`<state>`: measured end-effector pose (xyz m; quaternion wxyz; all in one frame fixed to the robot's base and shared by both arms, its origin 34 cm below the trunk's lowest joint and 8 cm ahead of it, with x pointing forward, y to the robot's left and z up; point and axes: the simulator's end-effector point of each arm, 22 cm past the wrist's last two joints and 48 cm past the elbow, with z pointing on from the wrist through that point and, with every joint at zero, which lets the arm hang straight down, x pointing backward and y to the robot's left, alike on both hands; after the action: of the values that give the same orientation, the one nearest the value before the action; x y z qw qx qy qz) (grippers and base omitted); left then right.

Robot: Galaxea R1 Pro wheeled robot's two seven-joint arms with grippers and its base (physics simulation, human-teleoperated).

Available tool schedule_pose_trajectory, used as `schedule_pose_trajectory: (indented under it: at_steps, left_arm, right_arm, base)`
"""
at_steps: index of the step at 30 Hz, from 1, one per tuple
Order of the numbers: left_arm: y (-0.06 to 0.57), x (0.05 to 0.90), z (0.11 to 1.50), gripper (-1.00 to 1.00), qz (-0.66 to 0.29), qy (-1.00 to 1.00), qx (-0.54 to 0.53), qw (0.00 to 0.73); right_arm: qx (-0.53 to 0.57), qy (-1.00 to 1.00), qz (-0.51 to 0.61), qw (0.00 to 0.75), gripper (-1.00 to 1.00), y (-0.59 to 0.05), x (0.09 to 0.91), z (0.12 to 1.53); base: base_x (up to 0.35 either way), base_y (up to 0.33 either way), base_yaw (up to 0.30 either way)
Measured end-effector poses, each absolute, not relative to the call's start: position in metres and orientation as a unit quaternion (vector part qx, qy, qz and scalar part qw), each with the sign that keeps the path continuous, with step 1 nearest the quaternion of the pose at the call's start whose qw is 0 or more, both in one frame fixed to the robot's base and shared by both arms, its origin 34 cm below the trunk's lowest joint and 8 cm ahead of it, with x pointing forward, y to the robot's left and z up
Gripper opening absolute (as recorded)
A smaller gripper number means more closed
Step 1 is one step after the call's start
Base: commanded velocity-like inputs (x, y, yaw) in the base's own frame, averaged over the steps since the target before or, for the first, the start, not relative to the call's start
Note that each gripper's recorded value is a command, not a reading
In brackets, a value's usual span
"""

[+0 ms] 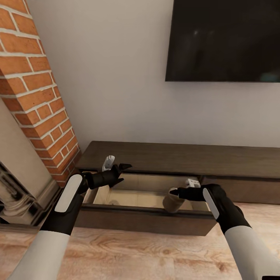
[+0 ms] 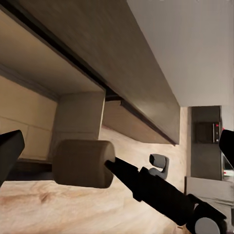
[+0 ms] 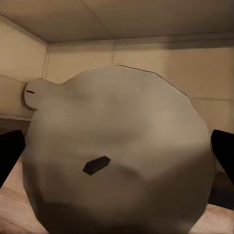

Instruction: Place each of the two pumpkins and all three candles from the living room inside a cabinet in the living room (use any cabinet), then make sure every cabinet is closed, and position the cauldron so it is next to a table in the living room.

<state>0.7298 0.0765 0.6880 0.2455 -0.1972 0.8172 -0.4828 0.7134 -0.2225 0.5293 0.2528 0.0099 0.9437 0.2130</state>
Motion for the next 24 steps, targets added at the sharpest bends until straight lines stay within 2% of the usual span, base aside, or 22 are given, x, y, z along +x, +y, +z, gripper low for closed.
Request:
schedule_pose_trajectory:
  at_steps: [16,19,24]
  left_arm:
    - [0.077,0.73,0.688,1.0,-0.482,0.818,-0.197,0.245]
    - [0.077,0.73,0.688,1.0,-0.483,0.817,-0.197,0.245]
    - [0.077,0.73,0.688,1.0,-0.483,0.817,-0.198,0.245]
  right_arm:
    - [-0.003,0.939,0.209,0.274,-1.0,-0.222,0.722,0.545]
    - [0.003,0.944,0.196,0.266,-1.0,-0.228,0.72,0.537]
    - [0.031,0.968,0.105,0.228,-1.0,-0.268,0.703,0.496]
  base:
    - [0.304,0.0,0.0]
    - [0.114,0.0,0.0]
    - [0.02,0.0,0.0]
